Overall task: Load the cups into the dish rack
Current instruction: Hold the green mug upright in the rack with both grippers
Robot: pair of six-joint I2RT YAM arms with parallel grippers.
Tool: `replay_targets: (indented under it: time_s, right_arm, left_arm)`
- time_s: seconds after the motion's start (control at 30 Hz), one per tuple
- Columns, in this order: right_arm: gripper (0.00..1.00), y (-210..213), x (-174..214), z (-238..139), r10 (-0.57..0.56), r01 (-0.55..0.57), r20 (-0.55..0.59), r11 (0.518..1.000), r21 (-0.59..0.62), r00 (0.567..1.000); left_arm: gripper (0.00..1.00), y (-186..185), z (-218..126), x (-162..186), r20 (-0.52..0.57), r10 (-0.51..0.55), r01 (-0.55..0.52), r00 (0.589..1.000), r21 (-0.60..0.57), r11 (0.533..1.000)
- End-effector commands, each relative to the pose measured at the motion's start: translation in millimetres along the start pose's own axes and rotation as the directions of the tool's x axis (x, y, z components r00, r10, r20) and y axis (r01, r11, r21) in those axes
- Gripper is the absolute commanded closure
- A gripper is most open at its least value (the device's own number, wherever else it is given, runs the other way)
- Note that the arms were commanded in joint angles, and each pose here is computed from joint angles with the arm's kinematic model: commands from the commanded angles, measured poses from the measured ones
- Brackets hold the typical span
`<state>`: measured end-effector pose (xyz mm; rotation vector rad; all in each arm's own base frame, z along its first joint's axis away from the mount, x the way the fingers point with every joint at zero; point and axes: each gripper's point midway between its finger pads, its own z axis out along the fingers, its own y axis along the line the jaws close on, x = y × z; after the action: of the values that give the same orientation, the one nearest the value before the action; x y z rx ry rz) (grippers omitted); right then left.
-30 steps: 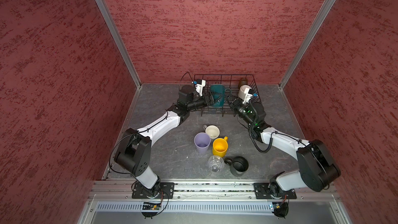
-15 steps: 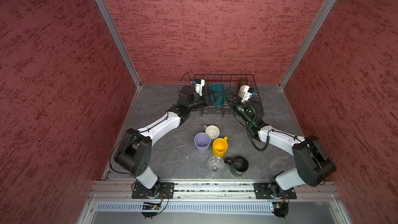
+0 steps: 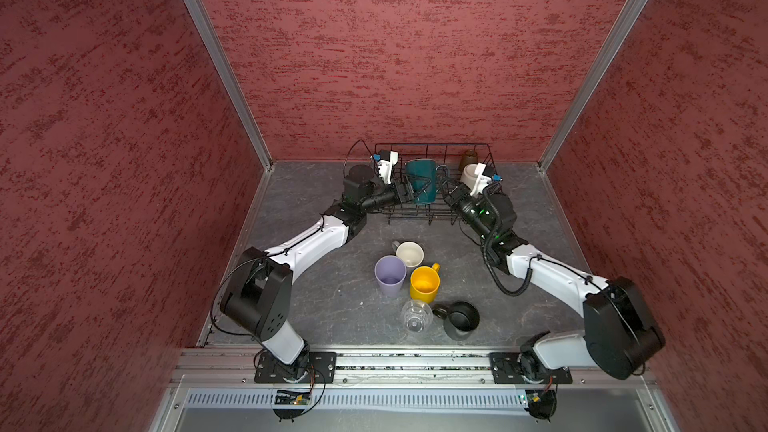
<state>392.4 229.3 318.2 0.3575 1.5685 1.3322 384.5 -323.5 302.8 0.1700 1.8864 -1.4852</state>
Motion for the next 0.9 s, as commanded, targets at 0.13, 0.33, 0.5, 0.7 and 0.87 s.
replay_targets:
  time_s: [0.13, 0.33, 0.5, 0.7, 0.87]
  right_arm:
    - [1.0, 53, -18, -7, -0.02, 0.025, 0.047, 0.993, -0.114, 0.999]
    - [1.0, 62, -24, -8, -0.018, 0.027, 0.068, 0.99, -0.139, 0.998]
    - [1.0, 67, -27, -8, -0.016, 0.027, 0.074, 0.987, -0.156, 0.997]
    - [1.0, 70, -29, -10, -0.01, 0.023, 0.083, 0.986, -0.164, 0.996]
    - [1.0, 70, -32, -12, -0.024, 0.036, 0.087, 0.99, -0.136, 0.996]
  left_arm:
    - [0.25, -42, -10, -14, 0.049, 0.126, -0.131, 0.991, 0.103, 0.986]
    - [0.14, -43, -12, -15, 0.053, 0.135, -0.14, 0.989, 0.103, 0.985]
    - [0.03, -43, -13, -15, 0.054, 0.139, -0.144, 0.989, 0.104, 0.984]
    - [0.0, -45, -13, -15, 0.056, 0.137, -0.143, 0.989, 0.108, 0.984]
    - [0.0, -36, -22, -23, 0.091, 0.129, -0.134, 0.987, 0.059, 0.989]
